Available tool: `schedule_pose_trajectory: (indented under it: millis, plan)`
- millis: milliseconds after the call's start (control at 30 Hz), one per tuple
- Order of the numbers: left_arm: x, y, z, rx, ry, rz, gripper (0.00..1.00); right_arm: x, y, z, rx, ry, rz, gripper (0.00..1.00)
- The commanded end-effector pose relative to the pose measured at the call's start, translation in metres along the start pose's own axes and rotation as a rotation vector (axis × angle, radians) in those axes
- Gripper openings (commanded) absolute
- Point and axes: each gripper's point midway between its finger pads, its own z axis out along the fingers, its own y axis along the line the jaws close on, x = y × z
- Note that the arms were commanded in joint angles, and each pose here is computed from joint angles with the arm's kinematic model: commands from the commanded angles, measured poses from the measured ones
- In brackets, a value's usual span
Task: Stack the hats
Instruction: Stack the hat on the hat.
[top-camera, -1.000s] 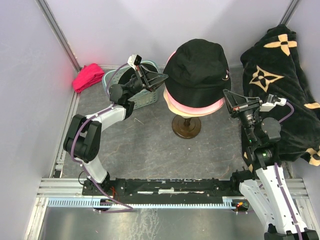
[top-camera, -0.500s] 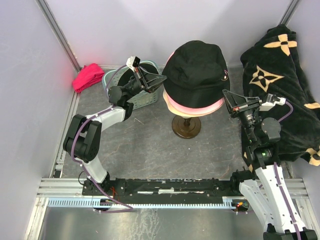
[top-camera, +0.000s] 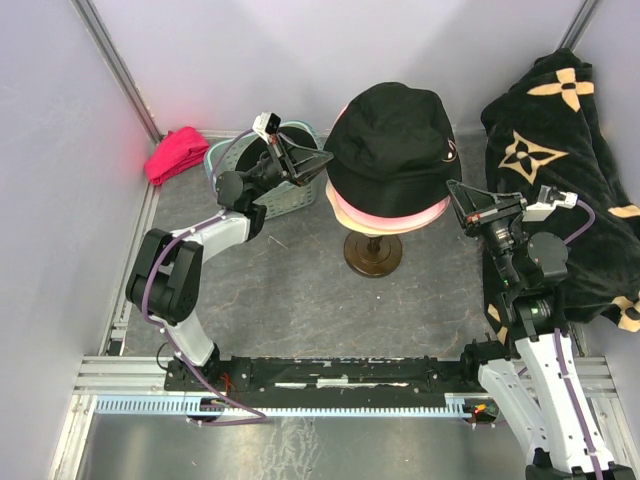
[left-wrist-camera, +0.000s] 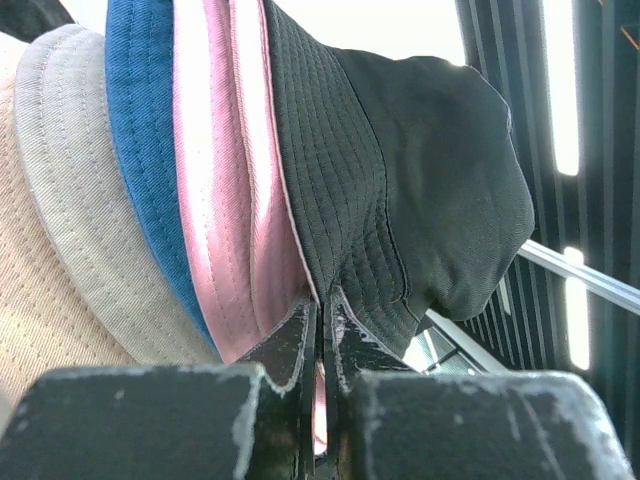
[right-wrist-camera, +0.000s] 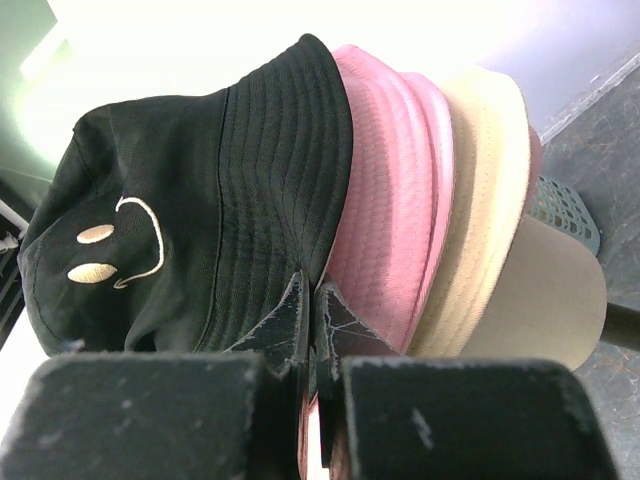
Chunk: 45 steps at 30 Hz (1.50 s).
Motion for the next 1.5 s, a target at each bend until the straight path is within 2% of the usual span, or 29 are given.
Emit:
schedule_pose_trajectory:
  millis: [0, 233, 433, 600, 1067, 1467]
  plan:
    - [0.001, 0.027, -0.01, -0.077, 0.01, 0.017, 0.03, -0.003, -0.048, -0.001, 0.167, -0.026, -0.026, 0.02]
    - [0.004, 0.028, -0.005, -0.086, 0.024, 0.024, 0.03, -0.006, -0.046, 0.003, 0.16, -0.037, -0.029, 0.02]
    - [0.001, 0.02, 0.001, -0.057, 0.025, 0.028, 0.03, -0.012, -0.025, 0.006, 0.097, -0.062, -0.044, 0.27]
    - [0.001, 0.014, 0.003, -0.04, 0.026, 0.031, 0.03, -0.018, -0.009, 0.005, 0.06, -0.086, -0.053, 0.36]
    - [0.026, 0.019, 0.002, -0.08, 0.024, 0.066, 0.03, -0.028, 0.039, -0.036, -0.021, -0.139, -0.049, 0.48]
    - [0.042, 0.027, 0.012, -0.129, -0.04, 0.084, 0.03, -0.01, 0.056, -0.04, -0.051, -0.028, 0.042, 0.55]
